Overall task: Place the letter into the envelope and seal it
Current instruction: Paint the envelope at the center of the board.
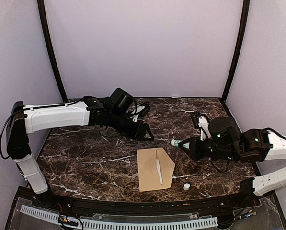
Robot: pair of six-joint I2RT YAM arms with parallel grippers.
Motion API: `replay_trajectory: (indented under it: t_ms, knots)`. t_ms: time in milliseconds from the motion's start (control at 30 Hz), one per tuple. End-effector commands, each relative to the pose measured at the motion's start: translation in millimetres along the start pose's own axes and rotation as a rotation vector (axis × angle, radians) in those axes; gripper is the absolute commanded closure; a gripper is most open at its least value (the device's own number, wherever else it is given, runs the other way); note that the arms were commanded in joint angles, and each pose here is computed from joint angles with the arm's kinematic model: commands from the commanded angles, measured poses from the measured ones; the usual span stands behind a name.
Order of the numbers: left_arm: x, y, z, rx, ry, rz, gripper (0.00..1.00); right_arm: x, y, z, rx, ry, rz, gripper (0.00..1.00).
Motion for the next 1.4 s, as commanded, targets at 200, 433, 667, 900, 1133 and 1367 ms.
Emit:
replay_trajectory:
  t_ms: [200, 433, 667, 900, 1133, 1367]
  knots:
    - [15, -7, -21, 0.069, -0.193, 0.068, 0.50, 2, -23, -3, 0.108, 0.042, -0.071, 0.99]
    - [34, -47, -38, 0.097, -0.310, 0.041, 0.59, -1, -27, -11, 0.093, -0.057, -0.011, 0.99]
    - [50, -68, -59, 0.115, -0.260, 0.054, 0.70, -11, -26, -24, 0.149, -0.159, -0.041, 1.00]
    - [46, -75, -60, 0.121, -0.221, 0.005, 0.75, -6, -32, -36, 0.202, -0.180, 0.025, 1.00]
    - [44, -100, -80, 0.206, -0.222, -0.007, 0.79, 7, -45, -43, 0.223, -0.131, -0.020, 1.00]
    - [43, -107, -85, 0.224, -0.233, 0.004, 0.84, 13, -52, -52, 0.227, -0.129, -0.052, 1.00]
Point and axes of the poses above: each gripper's point midway between its finger pads, its own y axis back along the fingers, its own x axis along the line the jaws close on, z = x × y, the point moved 9 cm from there along y, back along the fingers, and after that the axes turned 10 degrees about -y, right-handed, at the moved point
